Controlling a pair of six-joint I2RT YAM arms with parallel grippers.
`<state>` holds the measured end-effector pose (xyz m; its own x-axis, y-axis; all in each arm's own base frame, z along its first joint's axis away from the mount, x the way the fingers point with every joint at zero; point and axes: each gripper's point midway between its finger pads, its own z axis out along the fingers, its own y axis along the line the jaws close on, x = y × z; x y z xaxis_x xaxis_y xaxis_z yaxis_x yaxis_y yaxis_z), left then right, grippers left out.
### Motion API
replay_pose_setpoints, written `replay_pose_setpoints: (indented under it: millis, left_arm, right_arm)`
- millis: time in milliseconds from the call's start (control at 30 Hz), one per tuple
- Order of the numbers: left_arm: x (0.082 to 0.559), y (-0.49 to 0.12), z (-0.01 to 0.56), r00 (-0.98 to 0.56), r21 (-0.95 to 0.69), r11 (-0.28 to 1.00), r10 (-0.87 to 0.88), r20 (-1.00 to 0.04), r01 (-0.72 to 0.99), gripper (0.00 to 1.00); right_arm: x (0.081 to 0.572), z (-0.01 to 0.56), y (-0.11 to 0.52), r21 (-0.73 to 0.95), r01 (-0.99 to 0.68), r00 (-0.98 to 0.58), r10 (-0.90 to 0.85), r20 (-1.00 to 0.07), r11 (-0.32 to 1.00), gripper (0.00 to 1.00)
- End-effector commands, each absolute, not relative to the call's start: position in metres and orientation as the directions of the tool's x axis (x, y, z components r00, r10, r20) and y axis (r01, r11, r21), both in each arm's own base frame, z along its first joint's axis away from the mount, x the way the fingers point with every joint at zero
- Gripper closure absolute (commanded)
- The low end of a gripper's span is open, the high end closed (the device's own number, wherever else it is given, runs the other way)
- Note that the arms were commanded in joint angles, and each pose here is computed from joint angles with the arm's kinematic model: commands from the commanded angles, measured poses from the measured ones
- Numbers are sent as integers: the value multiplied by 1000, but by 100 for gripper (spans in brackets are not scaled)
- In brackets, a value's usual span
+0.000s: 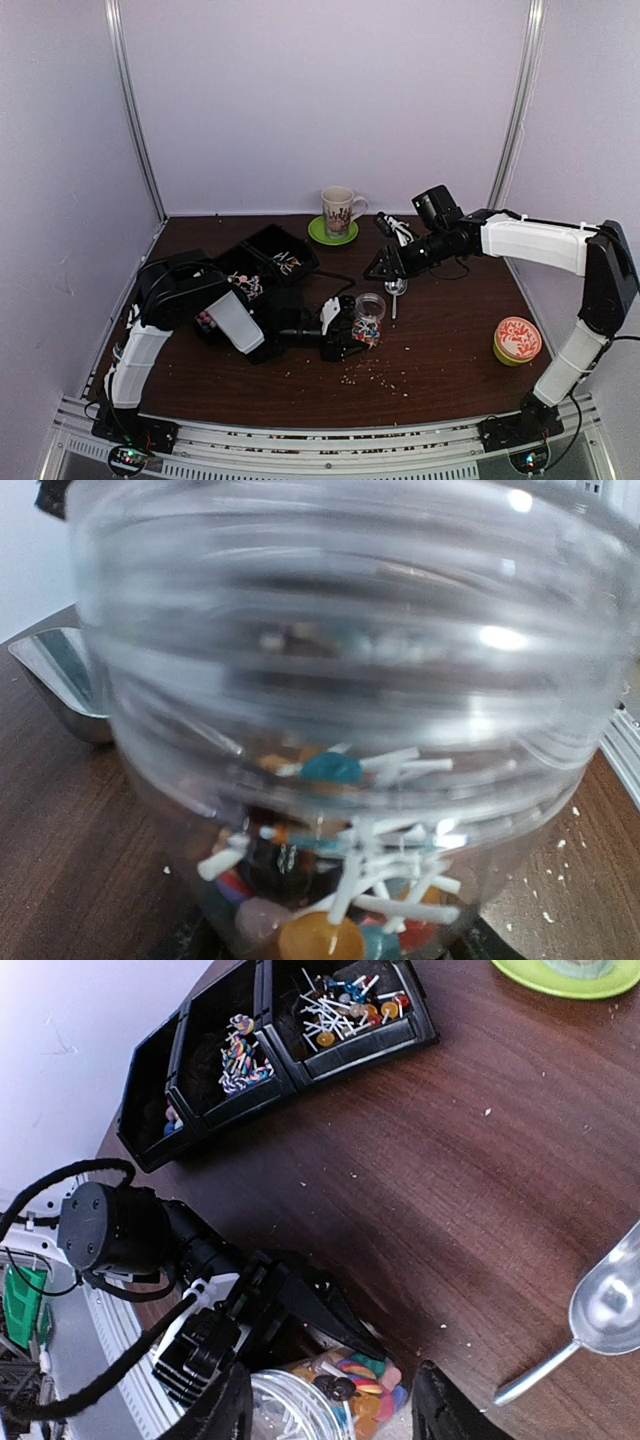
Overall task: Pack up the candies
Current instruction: Screw the box lid onto the packing bottle.
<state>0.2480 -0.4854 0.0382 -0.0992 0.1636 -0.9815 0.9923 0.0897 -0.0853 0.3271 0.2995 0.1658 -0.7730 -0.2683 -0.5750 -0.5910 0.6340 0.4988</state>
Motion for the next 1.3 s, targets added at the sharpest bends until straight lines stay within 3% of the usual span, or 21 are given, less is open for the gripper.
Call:
replay_pose_setpoints:
  millis: [0,500,700,1267]
  left_arm:
    - [240,-486,48,-70,-67,31,119,-990,997,61]
    - [240,-487,44,-76,-73,31,128,-989,997,62]
    - [241,-487,44,-80,-77,33,126,-989,996,62]
    - [258,-482,40,-87,-66,147,141,-986,987,66]
  right_arm:
    - [321,168,314,575,-570,-805,-258,-534,587,47]
    - [287,143,311,607,-597,-801,-342,-491,525,54]
    - [279,136,307,609,-594,-804,-357,-476,525,73]
    - [259,131,293,627,-557,-830,-333,-448,545,87]
